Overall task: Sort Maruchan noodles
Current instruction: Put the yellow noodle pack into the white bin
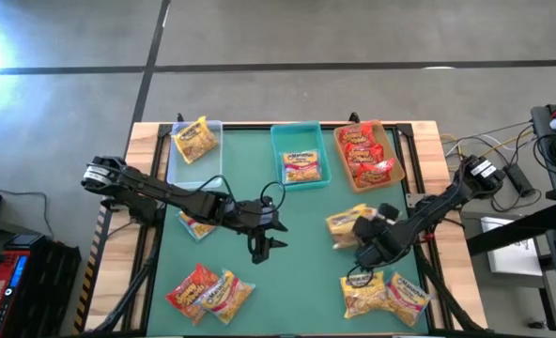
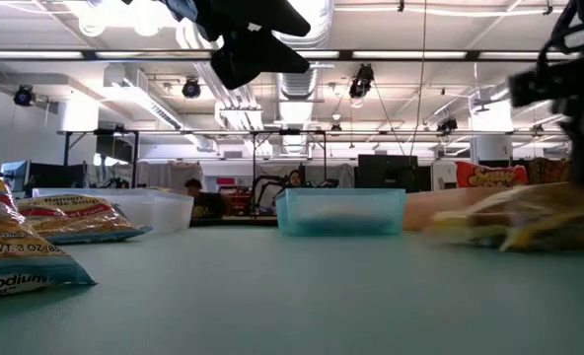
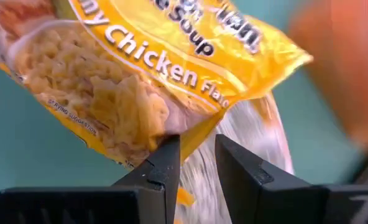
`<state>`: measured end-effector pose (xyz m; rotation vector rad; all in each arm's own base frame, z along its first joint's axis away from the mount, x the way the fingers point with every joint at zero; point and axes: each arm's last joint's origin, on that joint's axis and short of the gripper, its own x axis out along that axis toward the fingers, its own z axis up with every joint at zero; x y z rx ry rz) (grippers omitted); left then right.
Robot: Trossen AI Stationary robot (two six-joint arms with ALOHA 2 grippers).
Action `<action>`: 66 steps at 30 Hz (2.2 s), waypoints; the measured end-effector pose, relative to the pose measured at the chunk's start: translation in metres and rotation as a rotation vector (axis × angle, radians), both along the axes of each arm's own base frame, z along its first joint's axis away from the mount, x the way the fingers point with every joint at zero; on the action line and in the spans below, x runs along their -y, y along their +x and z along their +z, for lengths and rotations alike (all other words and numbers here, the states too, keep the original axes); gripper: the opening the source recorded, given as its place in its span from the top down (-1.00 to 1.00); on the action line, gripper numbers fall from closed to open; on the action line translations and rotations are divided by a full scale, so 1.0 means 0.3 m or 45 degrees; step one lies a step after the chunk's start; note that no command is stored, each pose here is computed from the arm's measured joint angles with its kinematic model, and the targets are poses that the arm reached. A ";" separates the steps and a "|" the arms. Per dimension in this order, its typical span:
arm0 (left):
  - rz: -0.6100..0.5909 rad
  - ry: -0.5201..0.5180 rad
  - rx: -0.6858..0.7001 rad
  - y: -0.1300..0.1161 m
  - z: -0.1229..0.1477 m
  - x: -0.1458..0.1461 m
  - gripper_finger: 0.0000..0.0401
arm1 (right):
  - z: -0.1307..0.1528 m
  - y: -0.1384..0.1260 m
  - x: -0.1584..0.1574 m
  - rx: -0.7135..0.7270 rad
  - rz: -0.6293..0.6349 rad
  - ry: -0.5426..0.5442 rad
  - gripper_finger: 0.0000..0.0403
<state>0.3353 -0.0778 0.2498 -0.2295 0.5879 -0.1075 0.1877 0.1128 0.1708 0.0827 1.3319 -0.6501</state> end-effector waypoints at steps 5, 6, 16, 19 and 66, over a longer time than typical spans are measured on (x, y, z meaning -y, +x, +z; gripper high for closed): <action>0.000 0.000 0.003 0.000 0.001 0.000 0.02 | 0.005 0.057 -0.017 0.246 0.203 -0.132 0.54; 0.000 0.000 0.003 0.000 0.001 0.000 0.02 | 0.006 0.066 -0.020 0.287 0.206 -0.131 0.54; -0.005 0.028 0.009 0.001 0.001 -0.001 0.02 | 0.010 0.144 -0.057 0.723 -0.281 0.218 0.54; -0.013 0.042 0.011 0.001 0.001 -0.001 0.02 | 0.001 0.166 -0.072 0.794 -0.324 0.279 0.54; 0.322 -0.427 0.087 0.173 -0.230 0.032 0.02 | -0.022 0.142 -0.066 0.453 0.334 0.139 0.54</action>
